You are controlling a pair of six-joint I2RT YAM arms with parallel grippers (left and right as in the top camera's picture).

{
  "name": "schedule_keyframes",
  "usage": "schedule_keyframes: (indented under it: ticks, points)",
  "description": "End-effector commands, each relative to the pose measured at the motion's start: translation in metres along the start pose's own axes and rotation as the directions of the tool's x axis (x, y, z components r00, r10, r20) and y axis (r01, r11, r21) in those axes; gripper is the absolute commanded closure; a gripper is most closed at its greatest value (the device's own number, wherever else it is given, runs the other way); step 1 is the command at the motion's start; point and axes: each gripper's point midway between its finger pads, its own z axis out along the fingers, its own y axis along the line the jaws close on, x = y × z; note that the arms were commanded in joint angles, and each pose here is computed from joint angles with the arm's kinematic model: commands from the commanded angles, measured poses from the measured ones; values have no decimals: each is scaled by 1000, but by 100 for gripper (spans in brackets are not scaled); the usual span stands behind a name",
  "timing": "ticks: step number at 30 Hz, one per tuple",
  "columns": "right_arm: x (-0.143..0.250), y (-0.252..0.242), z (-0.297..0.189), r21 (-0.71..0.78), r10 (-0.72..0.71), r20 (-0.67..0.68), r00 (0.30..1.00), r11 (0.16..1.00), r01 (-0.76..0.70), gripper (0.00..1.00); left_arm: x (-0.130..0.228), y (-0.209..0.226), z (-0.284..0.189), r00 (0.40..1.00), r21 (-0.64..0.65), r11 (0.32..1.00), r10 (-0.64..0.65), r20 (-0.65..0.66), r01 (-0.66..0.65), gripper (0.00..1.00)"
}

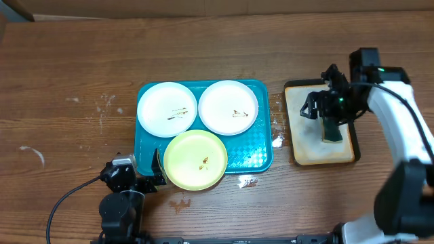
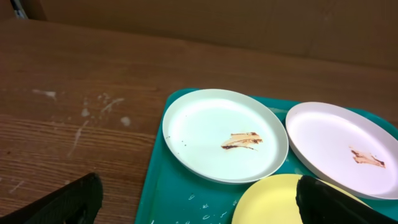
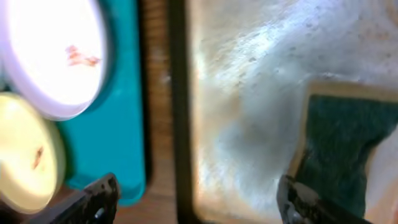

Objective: Clean dirty plates on tray and stack at the side

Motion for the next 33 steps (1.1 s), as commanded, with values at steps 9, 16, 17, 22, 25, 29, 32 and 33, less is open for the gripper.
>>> schedule_keyframes:
  ticks: [9, 16, 17, 22, 25, 29, 32, 33]
  points:
    - [29, 0, -23, 55, 6, -64, 998, 998, -2, 18, 2, 2, 1, 1000, -7, 1000, -1, 1, 1, 0]
    - [35, -48, -33, 349, 214, -26, 977, 917, -192, 20, 2, 2, 1, 1000, -7, 1000, -1, 0, 1, 0]
    - [35, -48, -33, 349, 213, -24, 977, 918, -191, 20, 2, 2, 1, 1000, -7, 1000, -1, 0, 1, 0]
    - [31, -49, -26, 336, 189, -39, 981, 927, -165, 17, 2, 2, 1, 1000, -7, 1000, -1, 0, 1, 0]
    - [35, -50, -9, 311, 186, -97, 978, 939, -148, 18, 2, 2, 1, 1000, -7, 1000, -1, 0, 1, 0]
    - [38, -57, 16, 300, 201, -172, 964, 943, -143, 21, 2, 2, 1, 1000, -7, 1000, -1, 0, 1, 0]
    - [38, -64, 30, 301, 207, -201, 957, 943, -141, 21, 2, 2, 1, 1000, -7, 1000, -1, 0, 1, 0]
    - [38, -65, 34, 301, 208, -207, 956, 943, -140, 21, 2, 2, 1, 1000, -8, 1000, -1, 0, 1, 0]
